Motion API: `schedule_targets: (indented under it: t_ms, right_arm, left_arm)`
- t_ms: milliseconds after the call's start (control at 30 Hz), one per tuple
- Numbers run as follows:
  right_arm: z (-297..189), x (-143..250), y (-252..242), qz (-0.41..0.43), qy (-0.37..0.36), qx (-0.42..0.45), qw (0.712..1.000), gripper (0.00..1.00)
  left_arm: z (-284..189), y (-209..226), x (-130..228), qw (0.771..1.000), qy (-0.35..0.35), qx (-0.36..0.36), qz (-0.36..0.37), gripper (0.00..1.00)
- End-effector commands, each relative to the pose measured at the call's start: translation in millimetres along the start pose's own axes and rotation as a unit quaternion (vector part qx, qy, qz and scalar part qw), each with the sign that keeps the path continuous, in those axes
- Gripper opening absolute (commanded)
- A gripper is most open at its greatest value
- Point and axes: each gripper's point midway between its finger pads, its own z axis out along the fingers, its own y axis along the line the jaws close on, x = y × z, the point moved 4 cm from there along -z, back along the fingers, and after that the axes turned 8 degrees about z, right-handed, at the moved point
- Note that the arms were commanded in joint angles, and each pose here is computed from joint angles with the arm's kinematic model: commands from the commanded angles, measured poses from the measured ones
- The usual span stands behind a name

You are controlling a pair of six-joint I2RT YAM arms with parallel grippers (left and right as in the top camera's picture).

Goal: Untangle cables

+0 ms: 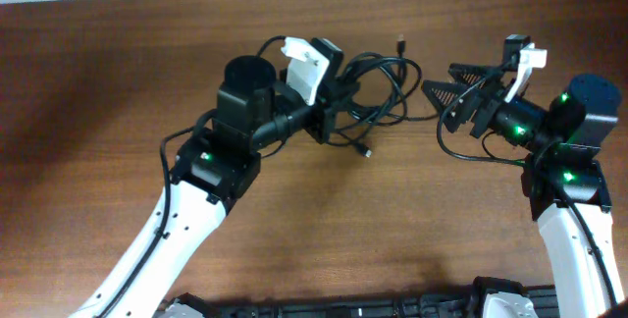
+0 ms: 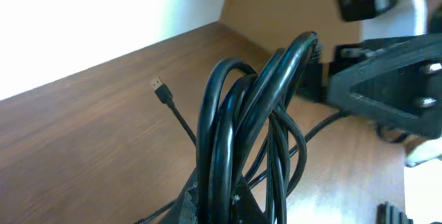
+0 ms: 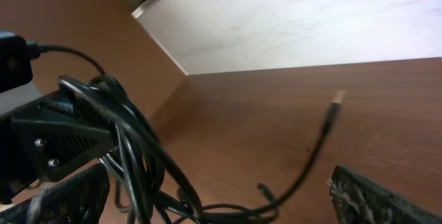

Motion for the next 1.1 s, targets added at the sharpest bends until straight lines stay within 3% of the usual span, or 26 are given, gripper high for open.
schedule_targets:
  t_ms: [0,467,633,800,933,1067]
  right_arm:
    - [-2.5,0.9,13.8,-0.011,0.011,-0.031,0.999,0.99]
    - [-2.4,-5.9,6.8,-0.022,-0.011,-0.002,1.0,0.99]
    - [-3.9,-17.6,-14.4,-0.018,-0.054,0.075,0.996,0.99]
    - [0.8,-14.3,-25.2,-0.003,-0.045,0.079,0.996,0.99]
    - [2.7,-12.5,-13.6,-0.016,-0.03,0.037,0.999,0.99]
    - [3.2,-9.7,-4.6,-0.025,-0.016,0.005,1.0,0.98]
  left_arm:
    - [-4.8,-16.1,-15.9,0.999,-0.027,0.026,0.012,0.0]
    - [1.6,-45.8,-14.9,0.997,-0.024,0.075,0.021,0.0]
    - [-2.3,-63.4,-14.6,0.989,-0.025,0.143,0.025,0.0]
    - [-10.6,-84.6,-13.8,0.972,-0.032,0.227,0.059,0.0]
    - [-10.0,-83.4,-13.8,0.973,-0.032,0.222,0.059,0.0]
    - [-4.8,-70.9,-14.1,0.983,-0.03,0.171,0.057,0.0]
